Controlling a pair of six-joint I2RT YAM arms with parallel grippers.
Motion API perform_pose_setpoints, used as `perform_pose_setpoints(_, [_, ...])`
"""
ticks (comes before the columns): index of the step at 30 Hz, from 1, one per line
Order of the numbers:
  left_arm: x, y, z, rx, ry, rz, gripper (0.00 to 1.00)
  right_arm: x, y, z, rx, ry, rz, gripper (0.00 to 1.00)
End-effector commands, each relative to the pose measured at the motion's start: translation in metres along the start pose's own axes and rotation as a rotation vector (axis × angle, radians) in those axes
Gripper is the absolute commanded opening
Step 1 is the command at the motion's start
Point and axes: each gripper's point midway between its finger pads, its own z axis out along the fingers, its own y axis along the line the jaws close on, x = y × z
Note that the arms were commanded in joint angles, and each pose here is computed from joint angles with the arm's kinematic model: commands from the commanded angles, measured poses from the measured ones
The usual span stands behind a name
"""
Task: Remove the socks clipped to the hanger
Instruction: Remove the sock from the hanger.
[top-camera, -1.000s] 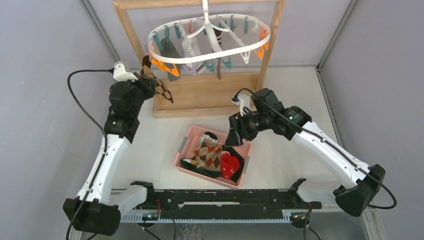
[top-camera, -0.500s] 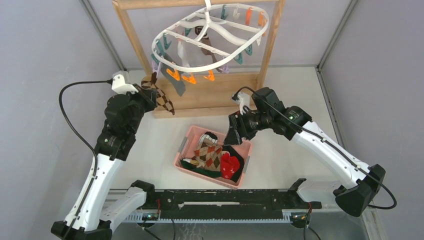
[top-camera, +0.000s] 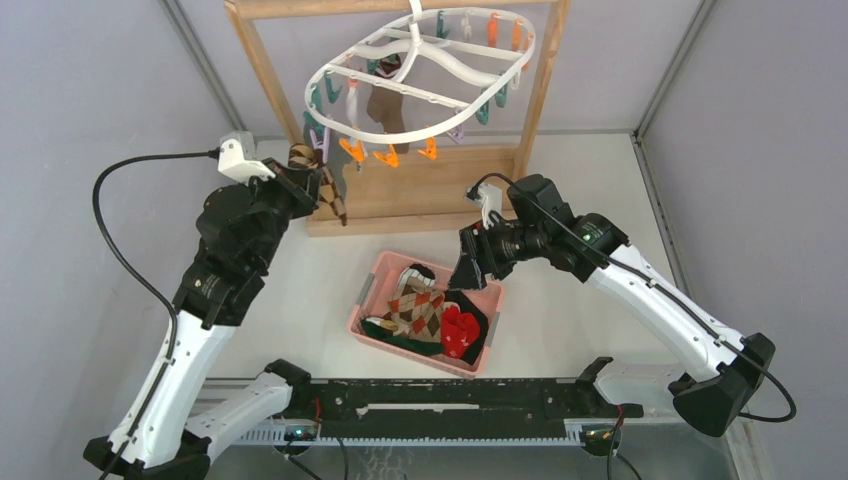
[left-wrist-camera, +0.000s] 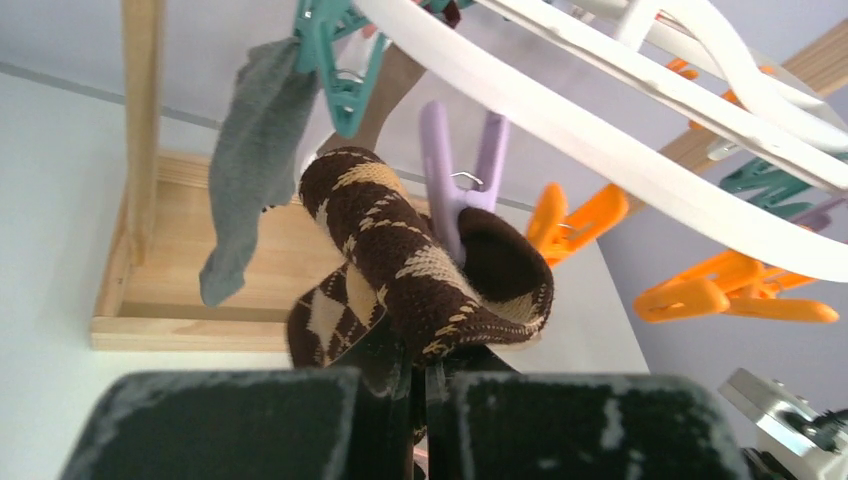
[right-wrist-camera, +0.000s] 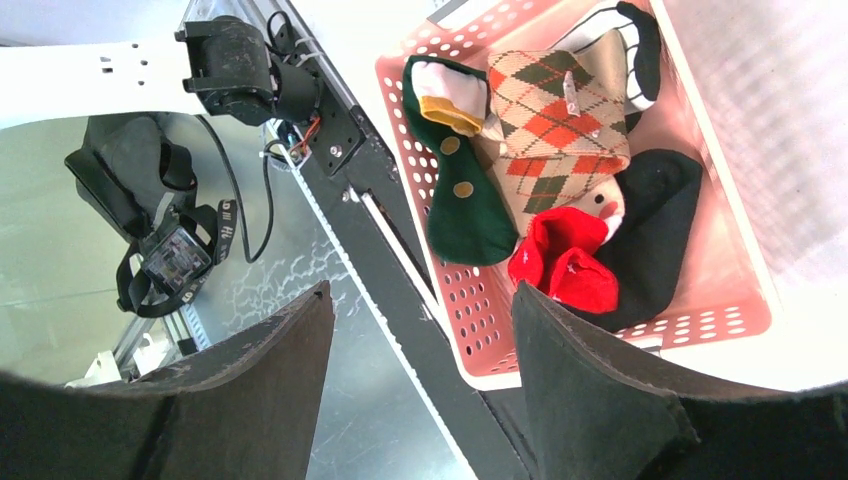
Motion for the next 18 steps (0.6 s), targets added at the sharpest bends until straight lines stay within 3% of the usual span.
perform_pose_setpoints(1, [-0.024, -0.03, -0.004, 0.061, -0.043, -0.047, 0.0, -0.025, 0.016, -0.014, -0.042, -0.099, -0.041, 0.73])
perform_pose_setpoints(11, [-0.016, -0.077, 0.006, 0.155, 0.038, -0.068, 0.0, -0.039, 0.021, -0.02, -0.051, -0.167, -0.067, 0.73])
perform_pose_setpoints(18, [-0.012, -0.101, 0.01, 0.187, 0.095, -0.105, 0.0, -0.065, 0.024, -0.025, -0.033, -0.282, -0.103, 0.73])
